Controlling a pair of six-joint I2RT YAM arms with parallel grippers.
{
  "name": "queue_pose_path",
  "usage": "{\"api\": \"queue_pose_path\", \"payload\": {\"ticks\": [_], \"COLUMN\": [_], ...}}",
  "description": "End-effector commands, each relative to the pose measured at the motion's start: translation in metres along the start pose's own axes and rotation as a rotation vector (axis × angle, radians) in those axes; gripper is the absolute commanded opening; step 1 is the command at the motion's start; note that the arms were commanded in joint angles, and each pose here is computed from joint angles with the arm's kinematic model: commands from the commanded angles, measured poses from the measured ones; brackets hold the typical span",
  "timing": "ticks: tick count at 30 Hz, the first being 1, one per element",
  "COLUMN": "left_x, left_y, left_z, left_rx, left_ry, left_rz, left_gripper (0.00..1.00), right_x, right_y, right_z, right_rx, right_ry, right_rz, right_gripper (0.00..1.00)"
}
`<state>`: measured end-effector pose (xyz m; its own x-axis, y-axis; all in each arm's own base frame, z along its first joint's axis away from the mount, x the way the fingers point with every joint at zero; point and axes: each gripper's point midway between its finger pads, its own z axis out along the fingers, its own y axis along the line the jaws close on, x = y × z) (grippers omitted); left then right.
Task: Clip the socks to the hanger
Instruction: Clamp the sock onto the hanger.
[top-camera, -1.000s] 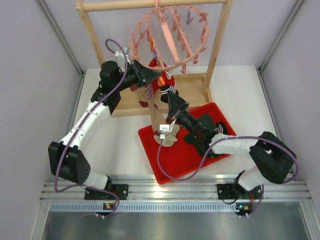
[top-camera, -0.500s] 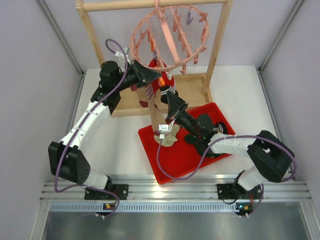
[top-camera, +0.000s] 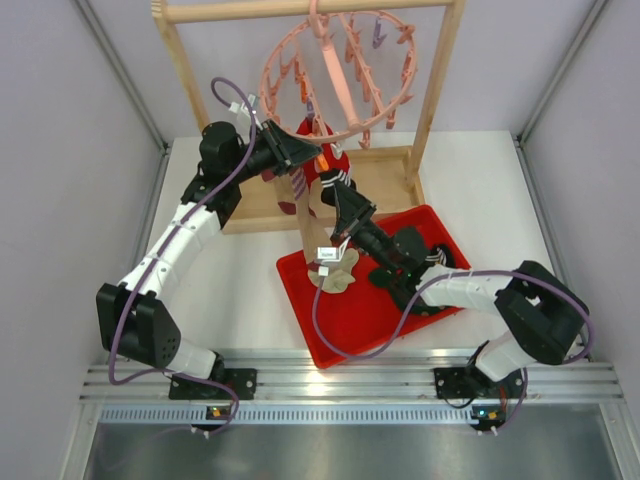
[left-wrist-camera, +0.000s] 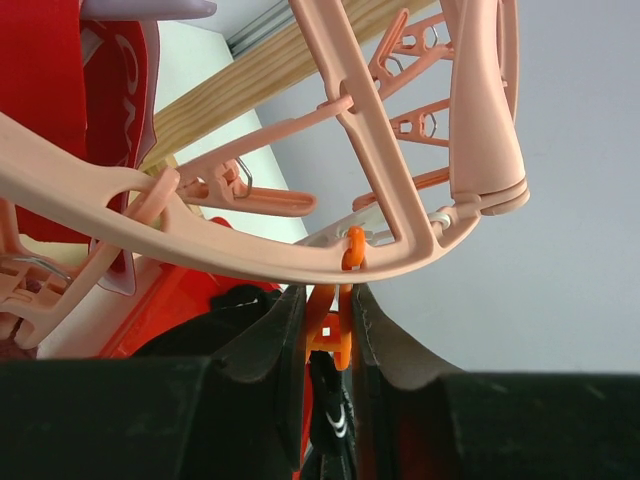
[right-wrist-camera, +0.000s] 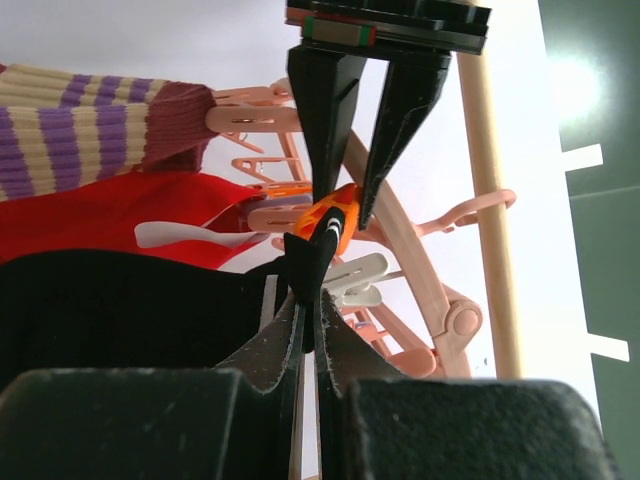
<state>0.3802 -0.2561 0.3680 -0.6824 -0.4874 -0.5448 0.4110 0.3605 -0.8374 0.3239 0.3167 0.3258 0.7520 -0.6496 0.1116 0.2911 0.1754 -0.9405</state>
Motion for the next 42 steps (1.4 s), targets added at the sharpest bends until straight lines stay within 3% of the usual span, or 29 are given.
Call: {"api": "queue_pose_path", "payload": {"ticks": [1, 17, 29, 32, 34, 37, 39, 40, 42], "left_x": [0.041, 0.052, 0.053, 0.053, 0.051, 0.045, 0.035, 0.032, 0.025], "left_y": [0.036, 0.031, 0.033, 0.03, 0.024, 0.015, 0.008, 0.008, 0.006], "left_z": [-0.005, -0.006, -0.004, -0.004, -0.004, -0.006, -0.006, -0.006, -0.005], "left_rx": [-0.117, -0.089, -0.092, -0.077, -0.047, -0.012, 0.019, 0.019, 0.022], "left_ry": [0.153, 0.195, 0.202, 0.205, 0.202, 0.185, 0.15, 0.143, 0.125], "left_rz": [-0.099, -0.12, -0.131, -0.137, -0.132, -0.134, -0.131, -0.141, -0.138], "left_gripper": [0.0, 0.0, 0.0, 0.12, 0.28, 0.42, 0.46, 0.54, 0.57], "right_x": [0.01, 0.015, 0.019, 0.019, 0.017, 0.018, 0.018, 0.018, 0.018], "right_y": [-0.04, -0.026, -0.045, -0.041, -0.038, -0.035, -0.034, -0.032, -0.032], "right_z": [0.006, 0.019, 0.025, 0.025, 0.025, 0.025, 0.026, 0.026, 0.026], "right_rx": [0.112, 0.09, 0.138, 0.128, 0.119, 0.114, 0.109, 0.105, 0.103], "right_ry": [0.028, 0.041, 0.054, 0.052, 0.047, 0.048, 0.051, 0.052, 0.05], "right_rz": [0.007, -0.026, -0.023, -0.029, -0.036, -0.038, -0.035, -0.037, -0.039], "right_gripper": [0.0, 0.0, 0.0, 0.0, 0.0, 0.0, 0.0, 0.0, 0.0]}}
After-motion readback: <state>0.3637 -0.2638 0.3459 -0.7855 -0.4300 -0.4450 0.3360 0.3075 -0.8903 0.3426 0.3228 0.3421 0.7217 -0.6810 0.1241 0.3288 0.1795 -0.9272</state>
